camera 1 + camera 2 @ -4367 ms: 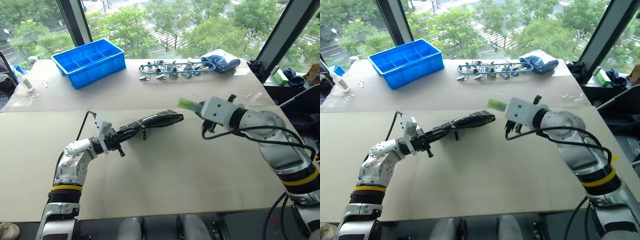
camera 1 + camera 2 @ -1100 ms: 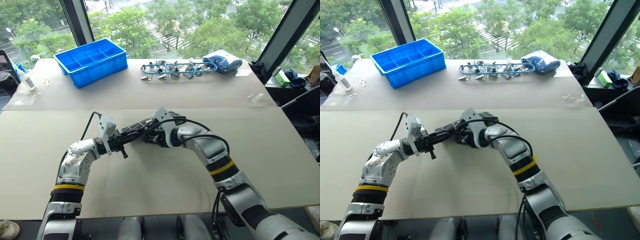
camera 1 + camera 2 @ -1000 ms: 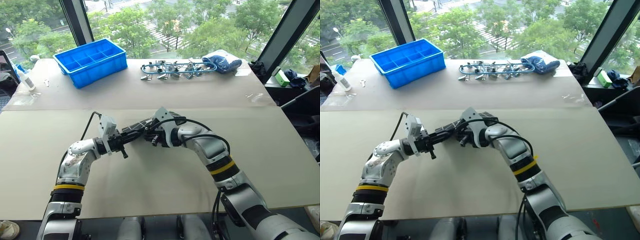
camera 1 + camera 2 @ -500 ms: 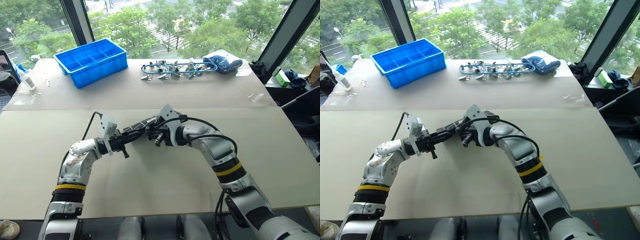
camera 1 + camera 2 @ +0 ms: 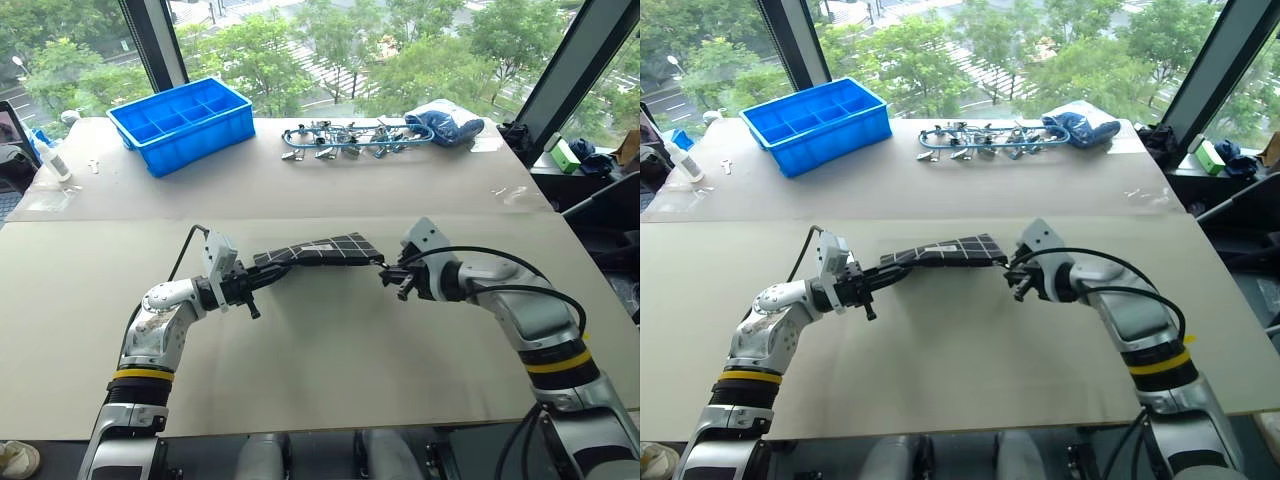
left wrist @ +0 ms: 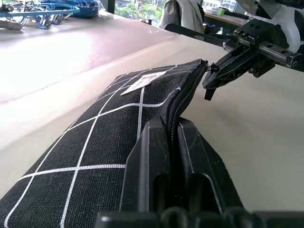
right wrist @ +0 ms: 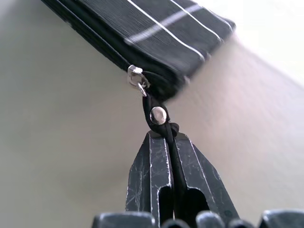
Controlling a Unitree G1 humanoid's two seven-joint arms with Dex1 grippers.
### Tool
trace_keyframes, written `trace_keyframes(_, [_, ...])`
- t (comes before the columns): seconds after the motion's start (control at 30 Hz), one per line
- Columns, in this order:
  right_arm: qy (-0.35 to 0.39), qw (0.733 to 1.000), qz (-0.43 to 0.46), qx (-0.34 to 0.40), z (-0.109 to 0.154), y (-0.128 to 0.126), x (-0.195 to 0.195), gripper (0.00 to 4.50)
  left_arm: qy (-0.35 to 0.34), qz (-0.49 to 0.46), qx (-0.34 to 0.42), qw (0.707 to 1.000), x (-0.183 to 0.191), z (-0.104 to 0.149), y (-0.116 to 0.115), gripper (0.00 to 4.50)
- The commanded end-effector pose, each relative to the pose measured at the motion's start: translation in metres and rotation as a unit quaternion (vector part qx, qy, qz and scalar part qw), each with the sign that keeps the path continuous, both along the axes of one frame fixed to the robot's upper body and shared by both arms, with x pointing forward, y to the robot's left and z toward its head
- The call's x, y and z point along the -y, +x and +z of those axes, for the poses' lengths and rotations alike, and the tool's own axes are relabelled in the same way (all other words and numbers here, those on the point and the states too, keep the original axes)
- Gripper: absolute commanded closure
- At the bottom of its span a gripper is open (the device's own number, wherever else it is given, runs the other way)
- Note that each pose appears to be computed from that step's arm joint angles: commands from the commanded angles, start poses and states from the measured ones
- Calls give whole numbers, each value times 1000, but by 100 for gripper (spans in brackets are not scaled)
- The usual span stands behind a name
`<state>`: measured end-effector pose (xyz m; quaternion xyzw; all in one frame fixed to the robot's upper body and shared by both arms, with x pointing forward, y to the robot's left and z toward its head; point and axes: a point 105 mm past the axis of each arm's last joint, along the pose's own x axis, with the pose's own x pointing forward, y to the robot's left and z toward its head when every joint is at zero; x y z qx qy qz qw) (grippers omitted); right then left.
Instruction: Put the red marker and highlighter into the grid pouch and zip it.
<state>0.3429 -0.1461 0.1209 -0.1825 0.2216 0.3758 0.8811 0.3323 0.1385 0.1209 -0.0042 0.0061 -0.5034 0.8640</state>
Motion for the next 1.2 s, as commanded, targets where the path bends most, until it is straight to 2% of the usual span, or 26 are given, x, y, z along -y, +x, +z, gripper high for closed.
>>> trace_keyframes(0.03, [-4,1000,-17,25,11,5,14,447,-2,6,25,1000,-6,12,2,450])
trace_keyframes(0.17, [13,999,-27,31,14,9,10,447,-1,4,26,1000,-6,13,2,450])
trace_keyframes(0.23, [42,998,-33,29,17,13,3,384,2,0,27,1000,-5,13,2,450])
trace_keyframes(0.37, [88,996,32,12,25,-5,-23,265,4,-5,28,1000,-2,14,1,450])
trace_keyframes(0.4, [92,995,32,10,27,-6,-24,221,4,-6,29,1000,-2,15,2,450])
trace_keyframes(0.5, [110,993,39,-21,31,-16,-19,130,6,-8,29,1000,-1,15,1,450])
trace_keyframes(0.57, [103,992,61,-29,36,-28,-8,130,7,-9,29,999,-1,14,0,450])
trace_keyframes(0.67, [90,995,41,-7,50,-30,23,130,16,-14,32,999,-1,12,-2,450])
trace_keyframes(0.87, [73,996,44,19,64,-43,46,130,52,-35,48,997,1,2,-8,450])
trace_keyframes(0.93, [65,996,52,21,64,-50,47,124,70,-55,48,995,0,-5,-13,368])
trace_keyframes(0.97, [60,997,53,20,63,-52,47,124,70,-70,45,994,0,-6,-17,353])
trace_keyframes(1.0, [57,997,54,20,62,-53,47,124,69,-80,44,993,-1,-6,-20,308])
trace_keyframes(1.2, [69,996,57,18,59,-58,42,124,51,-81,43,994,-16,7,-22,94])
